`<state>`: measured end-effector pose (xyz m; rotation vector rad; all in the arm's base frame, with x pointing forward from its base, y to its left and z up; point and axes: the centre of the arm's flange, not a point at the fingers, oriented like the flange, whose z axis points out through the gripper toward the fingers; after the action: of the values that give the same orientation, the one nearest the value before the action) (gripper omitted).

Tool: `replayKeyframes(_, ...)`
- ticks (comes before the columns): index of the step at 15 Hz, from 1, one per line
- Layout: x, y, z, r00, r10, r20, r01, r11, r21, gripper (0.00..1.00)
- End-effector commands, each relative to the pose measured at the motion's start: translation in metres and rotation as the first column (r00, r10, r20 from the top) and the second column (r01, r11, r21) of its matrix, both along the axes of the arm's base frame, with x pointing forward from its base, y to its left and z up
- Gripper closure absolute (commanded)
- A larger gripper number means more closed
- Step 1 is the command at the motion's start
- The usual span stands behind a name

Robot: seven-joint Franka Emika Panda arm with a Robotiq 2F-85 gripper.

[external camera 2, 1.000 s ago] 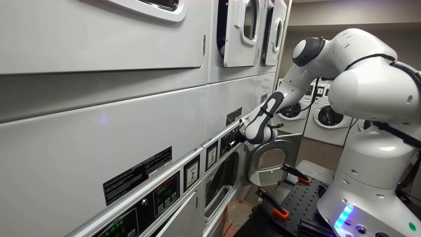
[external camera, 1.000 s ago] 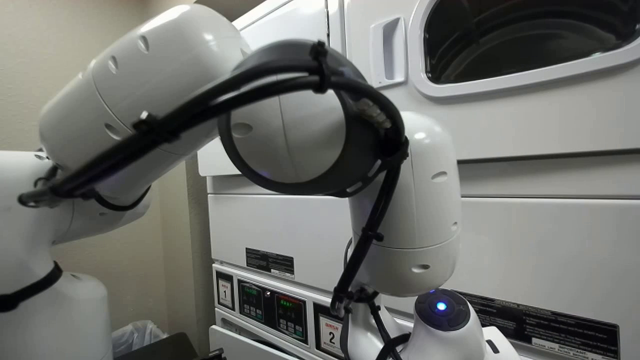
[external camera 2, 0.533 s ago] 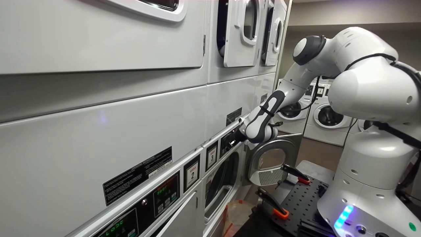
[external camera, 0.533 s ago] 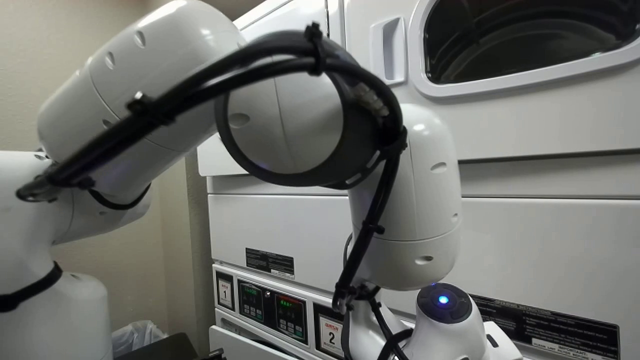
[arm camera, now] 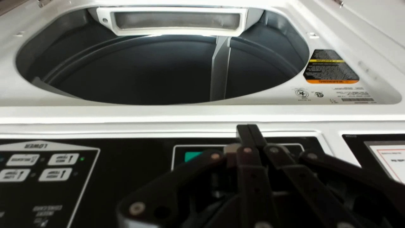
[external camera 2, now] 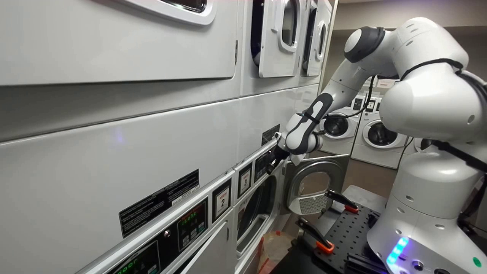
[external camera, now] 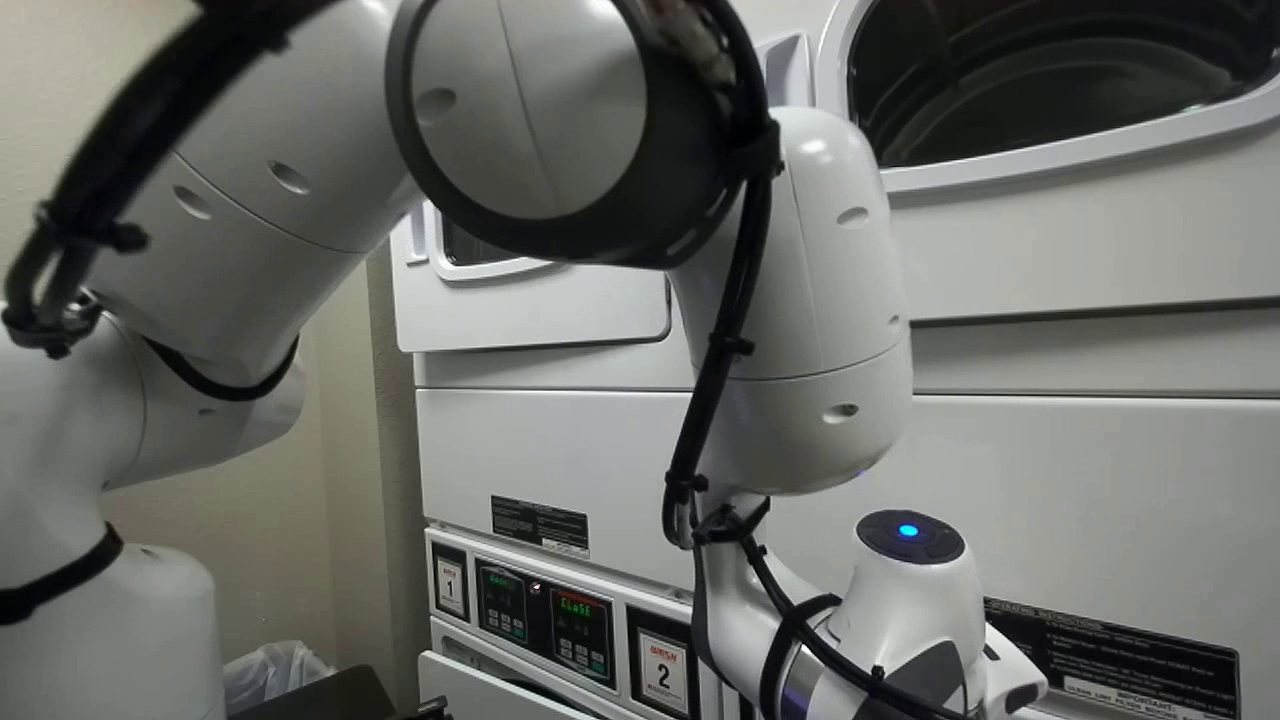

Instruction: Turn on the washing machine

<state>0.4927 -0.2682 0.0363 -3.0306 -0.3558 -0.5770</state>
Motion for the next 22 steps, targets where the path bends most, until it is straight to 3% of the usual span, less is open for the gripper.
replayKeyframes(1,-0.017,-0.006,0.036,0.992,0.076,-0.104,-0.077,0.997,-0.010,0.99)
replayKeyframes(10,-0.047,-0.026,0.089,0.971,0.129,-0.201,-0.146,0.987,-0.067,0.99)
replayKeyframes(18,-0.067,-0.015,0.138,0.971,0.111,-0.211,-0.142,0.980,-0.139,0.99)
replayKeyframes(22,-0.070,0.000,0.160,0.964,0.129,-0.232,-0.157,0.982,-0.104,0.99)
